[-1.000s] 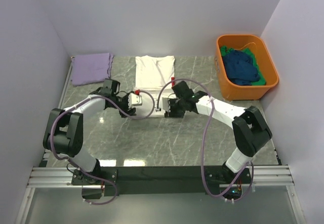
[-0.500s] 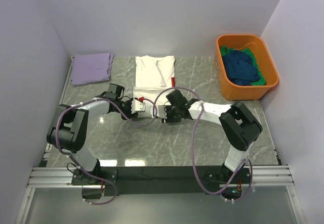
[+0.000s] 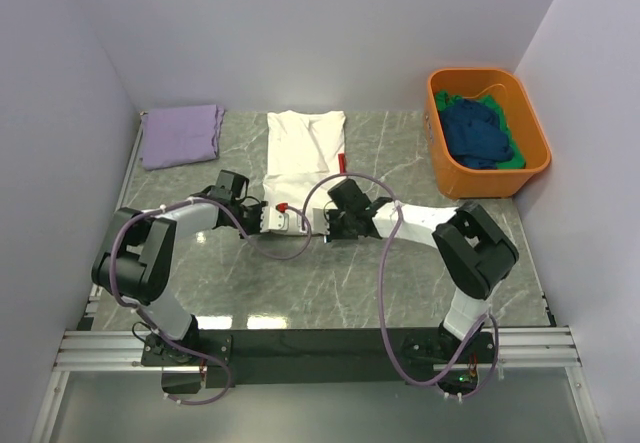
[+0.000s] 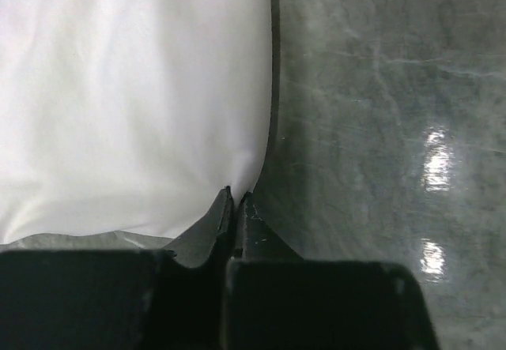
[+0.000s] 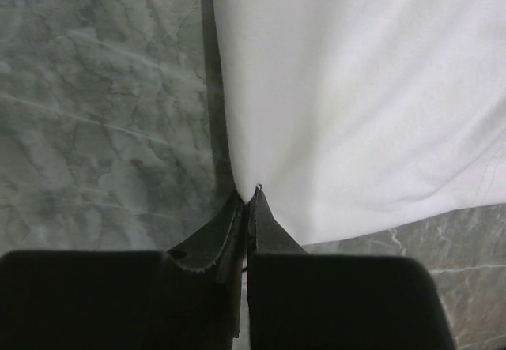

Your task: Fold and stack the t-shirts

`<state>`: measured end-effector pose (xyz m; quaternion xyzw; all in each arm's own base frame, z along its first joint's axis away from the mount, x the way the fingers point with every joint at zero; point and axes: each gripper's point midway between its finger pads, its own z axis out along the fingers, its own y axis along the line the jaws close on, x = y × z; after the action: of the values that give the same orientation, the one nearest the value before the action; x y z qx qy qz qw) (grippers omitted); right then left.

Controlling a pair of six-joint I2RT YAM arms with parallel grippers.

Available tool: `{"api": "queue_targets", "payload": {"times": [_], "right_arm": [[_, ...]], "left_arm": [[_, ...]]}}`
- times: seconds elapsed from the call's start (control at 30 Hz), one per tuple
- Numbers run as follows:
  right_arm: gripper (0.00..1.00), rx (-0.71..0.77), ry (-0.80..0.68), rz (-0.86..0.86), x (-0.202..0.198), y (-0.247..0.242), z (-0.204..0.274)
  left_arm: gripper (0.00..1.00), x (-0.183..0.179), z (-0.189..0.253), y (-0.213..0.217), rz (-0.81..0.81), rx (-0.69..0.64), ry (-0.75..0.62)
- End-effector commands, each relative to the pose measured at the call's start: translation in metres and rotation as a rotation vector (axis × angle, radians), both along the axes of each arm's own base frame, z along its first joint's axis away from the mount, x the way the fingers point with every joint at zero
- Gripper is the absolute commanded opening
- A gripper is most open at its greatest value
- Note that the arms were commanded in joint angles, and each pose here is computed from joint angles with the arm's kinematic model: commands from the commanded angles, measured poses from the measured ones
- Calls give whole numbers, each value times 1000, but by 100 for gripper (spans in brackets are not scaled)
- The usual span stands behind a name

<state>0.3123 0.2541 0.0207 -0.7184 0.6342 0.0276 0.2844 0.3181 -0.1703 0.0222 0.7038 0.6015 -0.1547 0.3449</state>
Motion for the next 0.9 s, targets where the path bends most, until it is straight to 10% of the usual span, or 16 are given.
{"api": "queue_targets", "payload": {"times": [0.0, 0.87], "right_arm": [[0, 29, 2, -19, -14, -3, 20], [0, 215, 170, 222, -207, -27, 158]], "left_arm": [[1, -19, 10, 1, -25, -2, 31], [1, -227, 165, 7, -274, -202, 61]]}}
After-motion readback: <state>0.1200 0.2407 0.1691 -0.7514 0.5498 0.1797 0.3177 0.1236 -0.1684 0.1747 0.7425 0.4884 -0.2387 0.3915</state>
